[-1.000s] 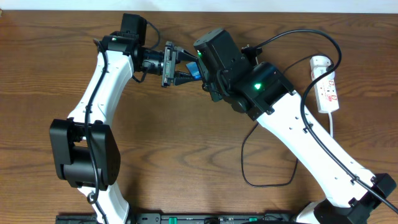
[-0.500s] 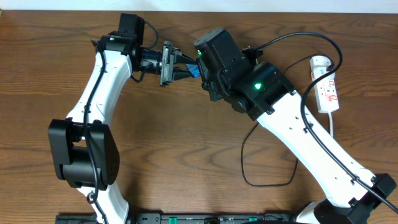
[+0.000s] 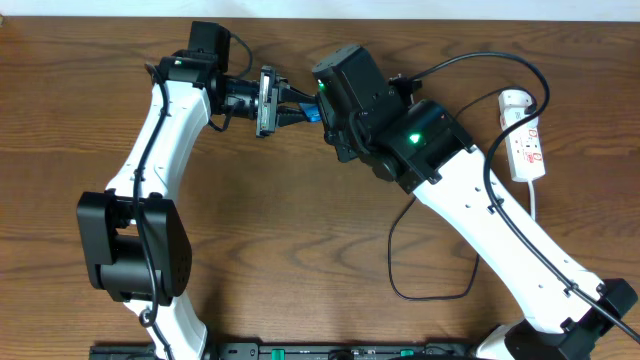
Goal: Plug charger to phone and switch on socket
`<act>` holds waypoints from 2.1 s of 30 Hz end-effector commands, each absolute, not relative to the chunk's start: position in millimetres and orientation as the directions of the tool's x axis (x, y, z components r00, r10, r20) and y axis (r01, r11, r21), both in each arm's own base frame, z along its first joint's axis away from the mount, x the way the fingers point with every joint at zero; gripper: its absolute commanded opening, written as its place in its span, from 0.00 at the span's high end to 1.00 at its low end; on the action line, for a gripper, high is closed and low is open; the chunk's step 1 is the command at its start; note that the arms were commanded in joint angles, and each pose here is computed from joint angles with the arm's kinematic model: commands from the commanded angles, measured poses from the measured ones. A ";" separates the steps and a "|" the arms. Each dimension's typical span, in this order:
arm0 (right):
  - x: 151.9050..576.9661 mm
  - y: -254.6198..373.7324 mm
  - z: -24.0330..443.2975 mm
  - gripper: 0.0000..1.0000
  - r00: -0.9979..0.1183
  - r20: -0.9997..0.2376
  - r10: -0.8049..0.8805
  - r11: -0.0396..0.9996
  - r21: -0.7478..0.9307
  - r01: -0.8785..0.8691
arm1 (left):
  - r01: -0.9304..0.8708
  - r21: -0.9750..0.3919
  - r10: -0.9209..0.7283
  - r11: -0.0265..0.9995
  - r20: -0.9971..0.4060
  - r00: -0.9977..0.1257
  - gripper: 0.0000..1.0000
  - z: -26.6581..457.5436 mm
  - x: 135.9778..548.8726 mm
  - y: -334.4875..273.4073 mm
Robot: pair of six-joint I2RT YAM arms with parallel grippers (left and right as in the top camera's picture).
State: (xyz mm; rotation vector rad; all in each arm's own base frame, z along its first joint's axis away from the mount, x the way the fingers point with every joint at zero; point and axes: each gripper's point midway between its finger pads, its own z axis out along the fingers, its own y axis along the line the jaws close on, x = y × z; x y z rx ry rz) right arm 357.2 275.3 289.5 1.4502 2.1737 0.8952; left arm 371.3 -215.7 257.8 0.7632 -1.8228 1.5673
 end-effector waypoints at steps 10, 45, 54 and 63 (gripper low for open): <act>357.4 280.6 305.4 0.98 -0.502 -0.043 0.864 0.376 0.719 0.585 | -0.693 -0.705 -0.049 0.149 0.695 -0.718 0.93 265.2 371.5 -220.0; 360.8 284.6 310.7 0.97 -0.461 0.020 0.887 0.297 0.740 0.604 | -0.668 -0.732 -0.045 0.136 0.669 -0.742 0.92 270.0 379.6 -221.2; 355.2 292.1 309.7 0.85 -0.513 0.032 0.858 0.329 0.734 0.594 | -0.667 -0.733 -0.045 0.136 0.668 -0.743 0.93 270.0 379.7 -221.2; 358.1 288.3 310.3 0.44 -0.563 -0.065 0.824 0.422 0.734 0.532 | -0.590 -0.797 -0.040 0.127 0.591 -0.806 0.93 274.7 388.5 -222.2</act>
